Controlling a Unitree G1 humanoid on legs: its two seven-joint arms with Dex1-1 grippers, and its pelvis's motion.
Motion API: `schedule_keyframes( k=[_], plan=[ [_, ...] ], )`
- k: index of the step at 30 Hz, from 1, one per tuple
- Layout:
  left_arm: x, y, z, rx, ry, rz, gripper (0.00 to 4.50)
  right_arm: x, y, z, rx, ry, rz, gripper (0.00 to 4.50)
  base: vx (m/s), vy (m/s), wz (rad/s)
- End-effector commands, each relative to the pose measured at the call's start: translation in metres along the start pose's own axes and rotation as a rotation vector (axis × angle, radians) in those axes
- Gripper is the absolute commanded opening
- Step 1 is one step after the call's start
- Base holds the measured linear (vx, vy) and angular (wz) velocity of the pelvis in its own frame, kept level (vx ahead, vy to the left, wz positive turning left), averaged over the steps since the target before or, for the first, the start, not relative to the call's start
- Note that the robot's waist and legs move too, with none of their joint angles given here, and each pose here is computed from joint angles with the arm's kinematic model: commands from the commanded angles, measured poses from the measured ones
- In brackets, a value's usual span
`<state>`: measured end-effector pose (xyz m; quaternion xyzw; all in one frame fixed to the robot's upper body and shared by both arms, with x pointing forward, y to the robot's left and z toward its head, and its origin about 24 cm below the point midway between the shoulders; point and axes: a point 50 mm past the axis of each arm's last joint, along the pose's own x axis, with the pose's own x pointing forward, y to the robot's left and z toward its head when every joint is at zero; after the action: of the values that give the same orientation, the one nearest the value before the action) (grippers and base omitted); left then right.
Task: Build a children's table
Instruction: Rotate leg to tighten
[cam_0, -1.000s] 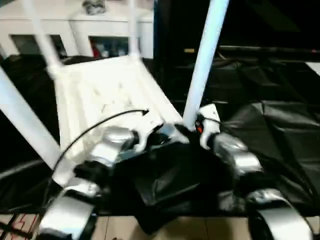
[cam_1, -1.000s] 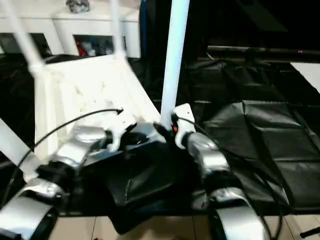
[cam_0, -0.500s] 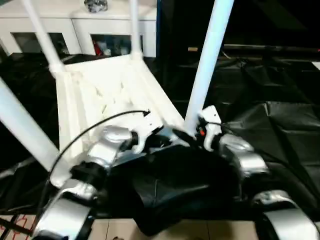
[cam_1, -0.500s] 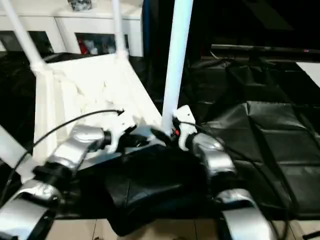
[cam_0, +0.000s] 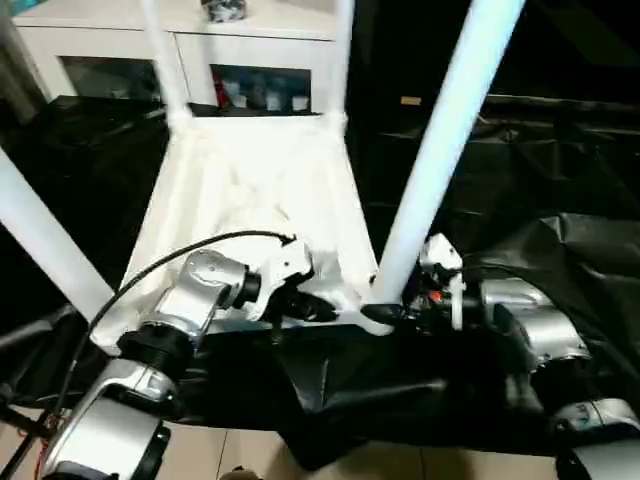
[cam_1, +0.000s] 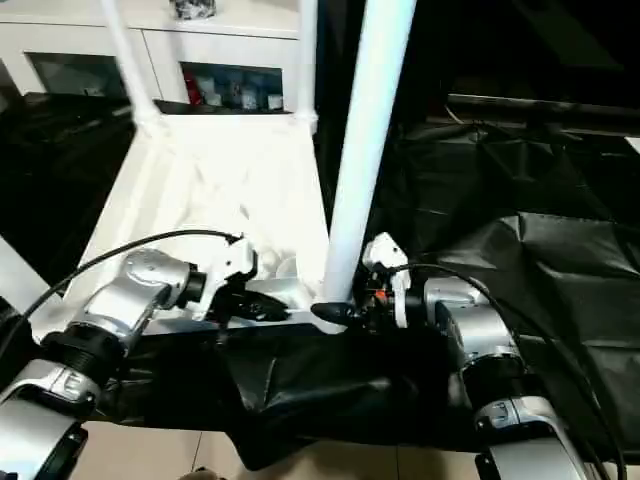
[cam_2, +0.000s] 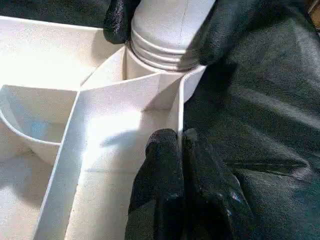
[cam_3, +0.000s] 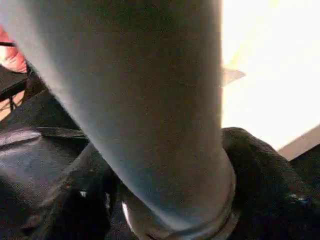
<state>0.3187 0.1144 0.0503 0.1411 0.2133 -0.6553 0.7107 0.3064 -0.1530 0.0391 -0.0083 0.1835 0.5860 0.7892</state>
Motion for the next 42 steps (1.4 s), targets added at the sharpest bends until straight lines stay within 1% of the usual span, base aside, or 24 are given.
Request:
schedule_keyframes(
  k=[1, 7, 9, 11, 12, 15, 16, 17, 18, 20, 21, 22, 23, 24, 25, 27, 29, 31, 33, 35, 36, 38, 42],
  plan=[
    [0.002, 0.002, 0.007, 0.024, -0.014, -0.003, 0.00, 0.011, 0.012, -0.008, 0.031, 0.035, 0.104, 2.76, 0.000, 0.000, 0.00],
    [0.003, 0.003, 0.006, 0.021, -0.013, 0.029, 0.00, 0.014, 0.014, -0.009, 0.045, 0.028, 0.093, 2.67, 0.000, 0.000, 0.00],
    [0.007, 0.006, 0.008, 0.006, -0.028, 0.083, 0.00, 0.021, 0.008, -0.013, 0.047, 0.031, -0.027, 2.66, 0.000, 0.000, 0.00],
    [0.012, 0.010, 0.011, -0.008, -0.039, 0.149, 0.00, 0.028, -0.004, -0.017, 0.063, 0.038, -0.223, 2.66, 0.000, 0.000, 0.00],
    [0.014, 0.011, 0.013, -0.013, -0.042, 0.171, 0.00, 0.030, -0.009, -0.018, 0.082, 0.041, -0.306, 2.66, 0.000, 0.000, 0.00],
    [0.023, 0.012, 0.016, -0.024, -0.044, 0.208, 0.00, 0.036, -0.016, -0.021, 0.149, 0.033, -0.445, 2.65, 0.000, 0.000, 0.00],
    [0.029, 0.012, 0.019, -0.031, -0.049, 0.236, 0.00, 0.041, -0.018, -0.021, 0.175, 0.030, -0.497, 2.65, 0.000, 0.000, 0.00],
    [0.039, 0.012, 0.023, -0.044, -0.058, 0.266, 0.00, 0.050, -0.019, -0.021, 0.214, 0.022, -0.564, 2.65, 0.000, 0.000, 0.00],
    [0.039, 0.012, 0.023, -0.044, -0.058, 0.266, 0.00, 0.050, -0.019, -0.021, 0.214, 0.022, -0.564, 2.65, 0.000, 0.000, 0.00],
    [0.046, 0.011, 0.027, -0.056, -0.071, 0.287, 0.00, 0.060, -0.017, -0.020, 0.221, 0.024, -0.587, 2.65, 0.000, 0.000, 0.00],
    [0.049, 0.010, 0.029, -0.060, -0.075, 0.290, 0.00, 0.065, -0.014, -0.018, 0.202, 0.028, -0.564, 3.00, 0.000, 0.000, 0.00],
    [0.052, 0.009, 0.030, -0.058, -0.081, 0.287, 0.00, 0.072, -0.010, -0.016, 0.186, 0.023, -0.533, 3.21, 0.000, 0.000, 0.00],
    [0.054, 0.008, 0.031, -0.056, -0.084, 0.285, 0.00, 0.077, -0.008, -0.015, 0.177, 0.018, -0.515, 3.35, 0.000, 0.000, 0.00],
    [0.054, 0.008, 0.031, -0.056, -0.084, 0.285, 0.00, 0.077, -0.008, -0.015, 0.177, 0.018, -0.515, 3.35, 0.000, 0.000, 0.00],
    [0.054, 0.006, 0.032, -0.048, -0.090, 0.264, 0.00, 0.081, -0.005, -0.011, 0.180, -0.001, -0.462, 3.38, 0.000, 0.000, 0.00],
    [0.052, 0.006, 0.031, -0.045, -0.088, 0.257, 0.00, 0.079, -0.007, -0.009, 0.154, -0.009, -0.461, 3.71, 0.000, 0.000, 0.00],
    [0.049, 0.006, 0.029, -0.038, -0.085, 0.249, 0.00, 0.076, -0.007, -0.006, 0.117, -0.022, -0.439, 3.82, 0.000, 0.000, 0.00],
    [0.044, 0.005, 0.026, -0.028, -0.084, 0.230, 0.00, 0.066, -0.009, -0.003, 0.079, -0.039, -0.394, 3.82, 0.000, 0.000, 0.00],
    [0.037, 0.004, 0.023, -0.009, -0.081, 0.186, 0.00, 0.052, -0.011, -0.003, 0.028, -0.042, -0.354, 3.82, 0.000, 0.000, 0.00],
    [0.031, 0.004, 0.022, 0.003, -0.083, 0.154, 0.00, 0.041, -0.012, -0.004, 0.006, -0.045, -0.319, 3.82, 0.000, 0.000, 0.00],
    [0.028, 0.003, 0.022, 0.011, -0.082, 0.132, 0.00, 0.036, -0.011, -0.004, -0.005, -0.046, -0.284, 3.82, 0.000, 0.000, 0.00],
    [0.024, 0.003, 0.021, 0.023, -0.080, 0.107, 0.00, 0.030, -0.010, -0.005, -0.010, -0.045, -0.248, 3.82, 0.000, 0.000, 0.00],
    [0.013, 0.004, 0.017, 0.037, -0.048, 0.061, 0.00, 0.013, 0.000, -0.007, -0.017, -0.028, -0.075, 3.82, 0.000, 0.000, 0.00]
  ],
)
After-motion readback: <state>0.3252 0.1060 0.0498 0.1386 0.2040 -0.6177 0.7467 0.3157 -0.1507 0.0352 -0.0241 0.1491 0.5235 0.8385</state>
